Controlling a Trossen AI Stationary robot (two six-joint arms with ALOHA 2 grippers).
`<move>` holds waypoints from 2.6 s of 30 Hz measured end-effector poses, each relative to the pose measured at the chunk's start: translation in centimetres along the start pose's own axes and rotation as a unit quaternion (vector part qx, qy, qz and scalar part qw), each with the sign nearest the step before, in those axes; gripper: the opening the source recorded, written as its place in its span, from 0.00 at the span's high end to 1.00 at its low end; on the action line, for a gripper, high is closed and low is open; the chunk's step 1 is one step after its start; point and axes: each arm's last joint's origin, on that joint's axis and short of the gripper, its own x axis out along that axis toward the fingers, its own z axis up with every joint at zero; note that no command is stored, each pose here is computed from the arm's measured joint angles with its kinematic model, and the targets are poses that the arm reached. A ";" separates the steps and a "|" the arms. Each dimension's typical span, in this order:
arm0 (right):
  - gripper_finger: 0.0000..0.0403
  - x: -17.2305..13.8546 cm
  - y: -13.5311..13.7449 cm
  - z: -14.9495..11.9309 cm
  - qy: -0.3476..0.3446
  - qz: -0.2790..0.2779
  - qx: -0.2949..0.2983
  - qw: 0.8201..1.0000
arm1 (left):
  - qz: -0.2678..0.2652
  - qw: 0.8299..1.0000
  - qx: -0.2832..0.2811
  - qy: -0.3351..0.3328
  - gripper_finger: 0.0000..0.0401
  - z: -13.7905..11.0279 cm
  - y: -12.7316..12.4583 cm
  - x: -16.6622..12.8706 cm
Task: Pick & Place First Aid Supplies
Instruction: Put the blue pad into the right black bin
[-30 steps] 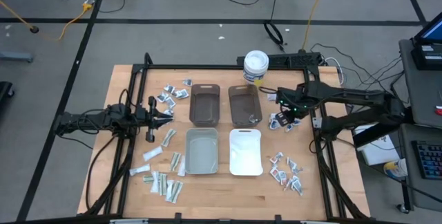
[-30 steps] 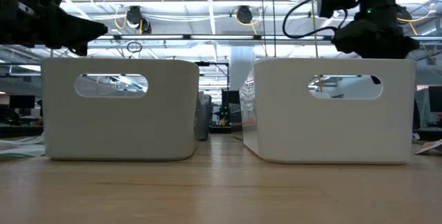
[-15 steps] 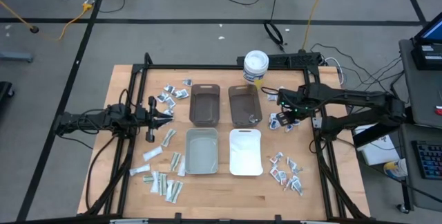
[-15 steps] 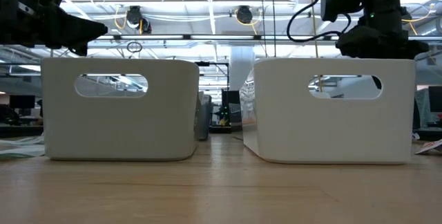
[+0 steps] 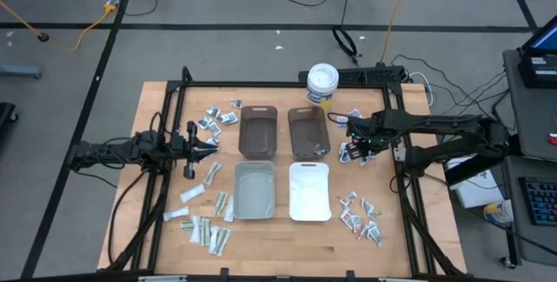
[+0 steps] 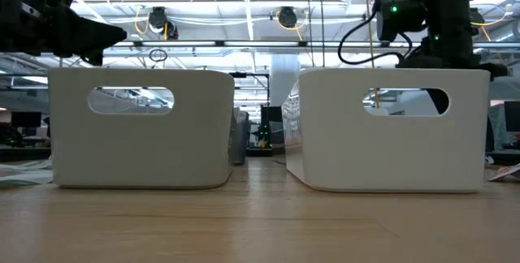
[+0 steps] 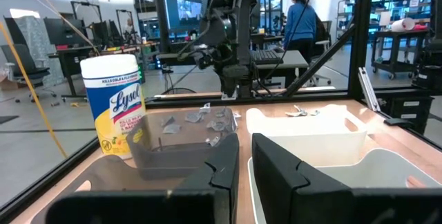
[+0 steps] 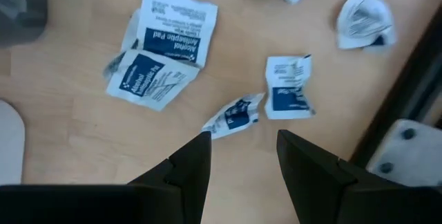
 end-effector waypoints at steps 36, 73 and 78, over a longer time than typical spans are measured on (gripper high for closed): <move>0.79 5.8 0.6 -0.7 0.002 0.003 0.008 1.000 | 0.000 1.000 0.000 0.000 0.88 0.0 0.0 0.0; 1.00 -3.4 1.8 0.1 0.044 0.010 -0.096 0.994 | 0.000 1.000 0.000 0.000 0.88 0.0 0.0 0.0; 1.00 -5.6 1.7 0.1 0.045 0.010 -0.110 0.993 | 0.000 1.000 0.000 0.000 0.88 0.0 0.0 0.0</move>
